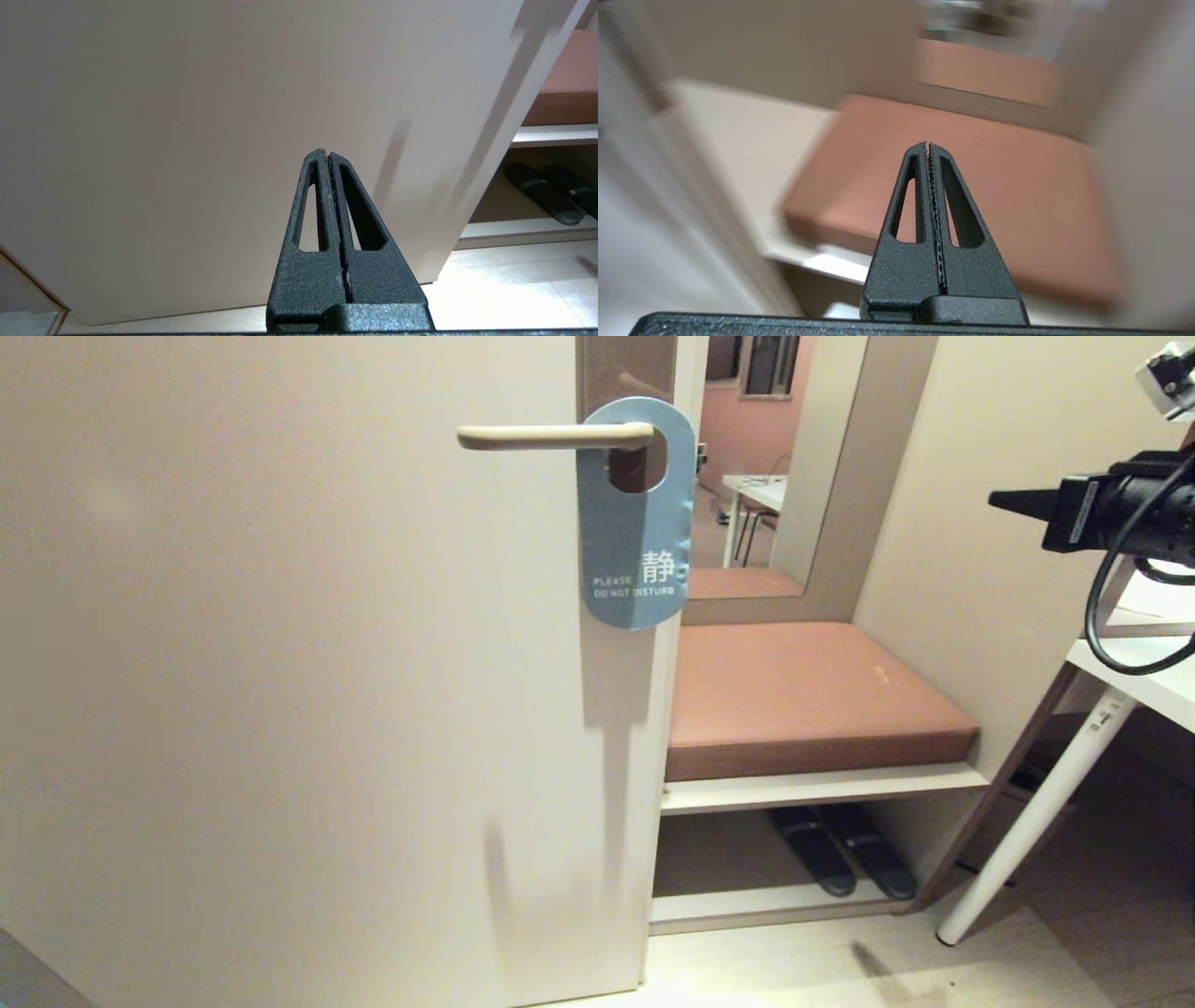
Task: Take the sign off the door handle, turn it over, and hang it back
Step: Take down the sign
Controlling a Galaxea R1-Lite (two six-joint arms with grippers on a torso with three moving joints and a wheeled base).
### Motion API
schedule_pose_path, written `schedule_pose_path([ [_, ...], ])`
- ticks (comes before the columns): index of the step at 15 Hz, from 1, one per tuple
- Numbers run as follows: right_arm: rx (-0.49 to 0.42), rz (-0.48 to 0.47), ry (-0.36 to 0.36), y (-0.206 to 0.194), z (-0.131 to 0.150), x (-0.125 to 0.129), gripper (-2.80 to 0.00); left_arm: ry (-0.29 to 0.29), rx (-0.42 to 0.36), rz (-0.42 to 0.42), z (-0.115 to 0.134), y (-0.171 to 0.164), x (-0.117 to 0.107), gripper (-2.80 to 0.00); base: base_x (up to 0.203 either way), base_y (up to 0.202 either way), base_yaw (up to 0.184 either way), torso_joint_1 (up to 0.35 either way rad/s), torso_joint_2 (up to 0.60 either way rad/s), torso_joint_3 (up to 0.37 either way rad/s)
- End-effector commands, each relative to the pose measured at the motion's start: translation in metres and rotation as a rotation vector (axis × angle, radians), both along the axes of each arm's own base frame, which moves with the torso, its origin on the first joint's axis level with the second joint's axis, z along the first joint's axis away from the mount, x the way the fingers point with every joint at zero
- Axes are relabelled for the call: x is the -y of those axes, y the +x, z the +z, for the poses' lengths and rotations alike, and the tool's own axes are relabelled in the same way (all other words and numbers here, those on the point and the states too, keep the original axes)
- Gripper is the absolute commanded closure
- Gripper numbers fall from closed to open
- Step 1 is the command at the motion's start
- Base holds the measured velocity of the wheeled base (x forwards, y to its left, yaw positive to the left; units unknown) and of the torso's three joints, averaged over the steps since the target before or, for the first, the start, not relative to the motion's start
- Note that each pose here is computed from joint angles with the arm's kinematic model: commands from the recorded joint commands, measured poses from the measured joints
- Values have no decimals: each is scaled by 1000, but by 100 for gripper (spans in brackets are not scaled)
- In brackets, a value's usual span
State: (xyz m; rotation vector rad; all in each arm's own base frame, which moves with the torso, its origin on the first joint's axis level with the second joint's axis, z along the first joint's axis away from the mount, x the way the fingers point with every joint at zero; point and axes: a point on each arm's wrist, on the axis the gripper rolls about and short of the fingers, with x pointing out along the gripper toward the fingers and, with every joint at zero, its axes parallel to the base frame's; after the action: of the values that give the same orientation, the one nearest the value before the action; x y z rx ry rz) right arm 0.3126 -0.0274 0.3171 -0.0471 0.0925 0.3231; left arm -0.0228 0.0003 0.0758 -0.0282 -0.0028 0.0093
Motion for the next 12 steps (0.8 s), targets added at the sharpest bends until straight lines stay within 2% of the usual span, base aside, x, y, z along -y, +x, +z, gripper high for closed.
schedule_pose_path([
  [1,-30,211,26,29,-14,-1,0,-1,0,0,0,0,0,0,0,0,0,0,0,0],
  [4,-14,469,54,43,-14,-3,0,-1,0,1,0,0,0,0,0,0,0,0,0,0],
  [7,5,666,68,52,-12,-12,0,-1,0,1,0,0,0,0,0,0,0,0,0,0],
  [12,11,880,79,69,-15,-51,0,-1,0,0,0,0,0,0,0,0,0,0,0,0],
])
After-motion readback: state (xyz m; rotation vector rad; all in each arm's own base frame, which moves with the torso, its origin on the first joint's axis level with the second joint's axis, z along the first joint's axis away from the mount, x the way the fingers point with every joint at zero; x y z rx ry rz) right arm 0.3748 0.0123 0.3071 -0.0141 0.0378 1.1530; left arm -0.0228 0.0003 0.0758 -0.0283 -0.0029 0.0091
